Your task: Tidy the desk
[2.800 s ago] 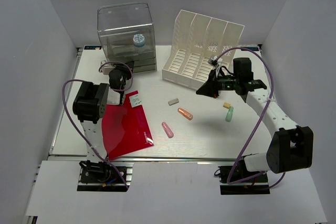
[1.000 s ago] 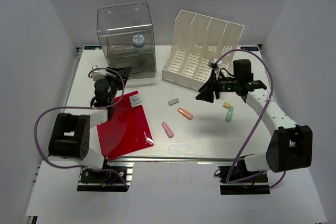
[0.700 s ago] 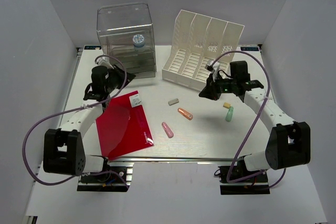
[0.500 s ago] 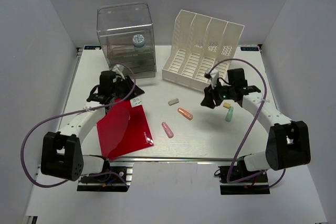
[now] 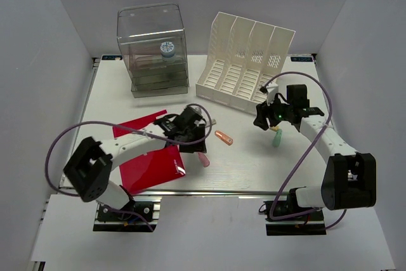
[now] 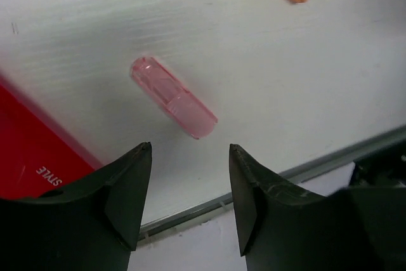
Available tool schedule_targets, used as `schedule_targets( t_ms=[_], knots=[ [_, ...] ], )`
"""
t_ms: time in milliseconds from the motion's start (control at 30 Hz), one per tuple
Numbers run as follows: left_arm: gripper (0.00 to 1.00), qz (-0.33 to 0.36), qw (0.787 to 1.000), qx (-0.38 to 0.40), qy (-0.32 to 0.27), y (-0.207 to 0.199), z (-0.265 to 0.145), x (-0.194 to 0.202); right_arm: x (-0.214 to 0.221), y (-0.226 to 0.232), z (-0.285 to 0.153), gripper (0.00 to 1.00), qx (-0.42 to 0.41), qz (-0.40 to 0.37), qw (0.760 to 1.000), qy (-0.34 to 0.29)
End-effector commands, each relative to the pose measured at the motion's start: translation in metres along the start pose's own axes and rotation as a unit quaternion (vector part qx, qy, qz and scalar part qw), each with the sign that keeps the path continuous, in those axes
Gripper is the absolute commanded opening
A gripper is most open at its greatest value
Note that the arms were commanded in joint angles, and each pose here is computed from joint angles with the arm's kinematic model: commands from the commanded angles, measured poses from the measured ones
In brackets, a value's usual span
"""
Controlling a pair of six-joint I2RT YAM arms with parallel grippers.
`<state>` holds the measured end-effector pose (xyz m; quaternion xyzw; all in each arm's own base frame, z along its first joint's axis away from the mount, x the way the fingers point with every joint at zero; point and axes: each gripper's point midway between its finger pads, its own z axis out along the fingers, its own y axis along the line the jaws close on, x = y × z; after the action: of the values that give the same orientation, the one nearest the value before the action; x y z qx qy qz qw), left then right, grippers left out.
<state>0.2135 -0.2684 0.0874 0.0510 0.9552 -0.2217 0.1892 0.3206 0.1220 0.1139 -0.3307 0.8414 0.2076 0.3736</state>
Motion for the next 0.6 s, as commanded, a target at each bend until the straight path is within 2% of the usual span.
schedule_targets(
  t_ms=[0,100,267,300,567],
  knots=[
    [0.62,-0.020,0.994,-0.102,-0.024,0.004,0.012,-0.006,-0.019,-0.002,-0.011,0.65,0.013,-0.014,0.999,-0.034],
    [0.65,-0.017,0.989,-0.147,-0.011,-0.001,0.025,0.007,-0.023,-0.002,-0.018,0.64,0.015,-0.017,0.999,-0.046],
    [0.73,-0.036,0.982,-0.185,-0.026,-0.012,0.036,0.001,-0.030,0.002,-0.026,0.64,0.010,-0.025,0.998,-0.064],
    [0.74,-0.036,0.977,-0.212,-0.012,-0.006,0.039,0.010,-0.031,0.000,-0.027,0.64,0.012,-0.023,0.997,-0.066],
    [0.74,-0.058,0.970,-0.234,-0.021,-0.002,0.049,0.015,-0.033,0.001,-0.034,0.64,0.006,-0.021,0.997,-0.078]
  ],
)
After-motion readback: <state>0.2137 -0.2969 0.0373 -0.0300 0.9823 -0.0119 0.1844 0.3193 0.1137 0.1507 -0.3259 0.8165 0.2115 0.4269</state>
